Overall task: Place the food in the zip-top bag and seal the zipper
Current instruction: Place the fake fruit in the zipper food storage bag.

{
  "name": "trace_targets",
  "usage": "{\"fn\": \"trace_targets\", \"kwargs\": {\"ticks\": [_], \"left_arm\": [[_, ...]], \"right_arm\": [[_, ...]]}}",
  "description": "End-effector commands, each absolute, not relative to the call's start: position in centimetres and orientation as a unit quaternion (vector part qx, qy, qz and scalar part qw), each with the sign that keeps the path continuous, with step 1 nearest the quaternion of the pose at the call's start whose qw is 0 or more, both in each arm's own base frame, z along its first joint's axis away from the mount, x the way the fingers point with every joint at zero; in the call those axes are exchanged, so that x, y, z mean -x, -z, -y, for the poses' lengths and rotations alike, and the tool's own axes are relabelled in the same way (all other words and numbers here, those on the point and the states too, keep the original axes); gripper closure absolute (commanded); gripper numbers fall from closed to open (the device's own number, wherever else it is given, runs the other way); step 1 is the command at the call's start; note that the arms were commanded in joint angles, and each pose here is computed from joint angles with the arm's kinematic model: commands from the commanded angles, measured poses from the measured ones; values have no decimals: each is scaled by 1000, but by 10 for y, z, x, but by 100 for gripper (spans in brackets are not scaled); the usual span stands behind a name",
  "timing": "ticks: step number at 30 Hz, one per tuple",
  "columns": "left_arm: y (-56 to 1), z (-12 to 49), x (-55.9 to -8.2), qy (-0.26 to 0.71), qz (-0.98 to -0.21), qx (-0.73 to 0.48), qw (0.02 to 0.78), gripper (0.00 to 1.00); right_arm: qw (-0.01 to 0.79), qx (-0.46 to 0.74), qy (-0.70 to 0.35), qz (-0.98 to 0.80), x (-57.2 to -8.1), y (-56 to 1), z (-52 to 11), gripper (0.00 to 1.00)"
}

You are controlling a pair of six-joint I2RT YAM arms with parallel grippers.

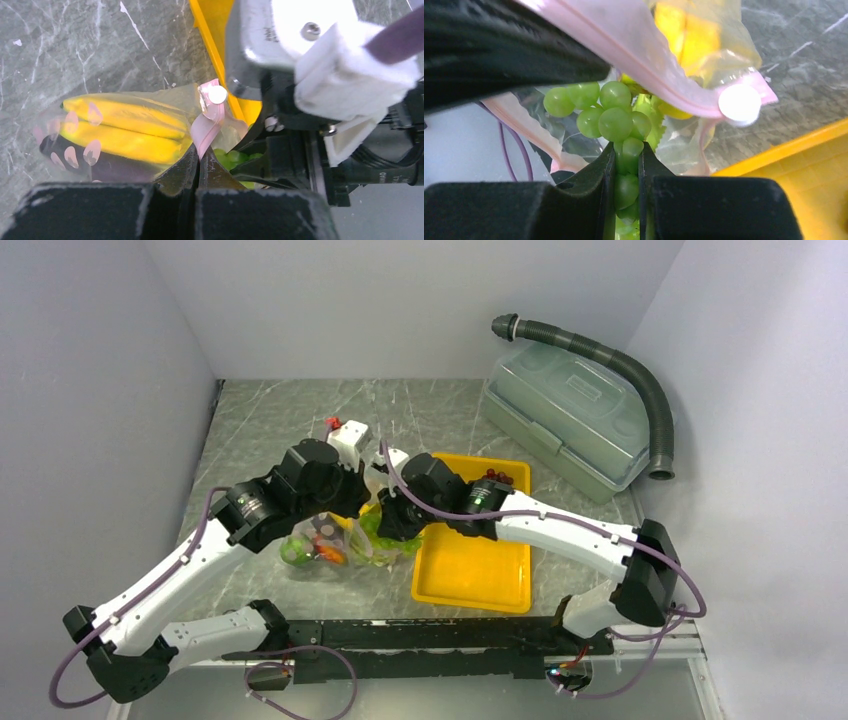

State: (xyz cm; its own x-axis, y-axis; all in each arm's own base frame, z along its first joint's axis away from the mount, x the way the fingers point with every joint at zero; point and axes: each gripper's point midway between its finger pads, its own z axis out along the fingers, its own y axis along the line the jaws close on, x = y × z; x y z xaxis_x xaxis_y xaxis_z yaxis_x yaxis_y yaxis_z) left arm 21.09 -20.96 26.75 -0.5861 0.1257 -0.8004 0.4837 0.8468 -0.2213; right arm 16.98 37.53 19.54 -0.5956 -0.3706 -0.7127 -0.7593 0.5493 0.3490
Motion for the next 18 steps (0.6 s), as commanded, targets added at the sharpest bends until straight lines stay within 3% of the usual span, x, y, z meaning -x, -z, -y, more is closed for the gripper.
{"fn": "trace_targets", "kwargs": {"ticks": [1,9,18], "left_arm": [[-297,225,-212,262,-842,-170,439,100],[-304,223,-213,264,-840,-160,446,100],[-319,239,-206,319,-828,-151,436,100]], "right_arm": [[324,341,-408,-783,-169,-240,-409,100],[313,321,-494,-745,-154,-252,-429,100],[348,226,-493,-765,-179,-229,-443,100]]}}
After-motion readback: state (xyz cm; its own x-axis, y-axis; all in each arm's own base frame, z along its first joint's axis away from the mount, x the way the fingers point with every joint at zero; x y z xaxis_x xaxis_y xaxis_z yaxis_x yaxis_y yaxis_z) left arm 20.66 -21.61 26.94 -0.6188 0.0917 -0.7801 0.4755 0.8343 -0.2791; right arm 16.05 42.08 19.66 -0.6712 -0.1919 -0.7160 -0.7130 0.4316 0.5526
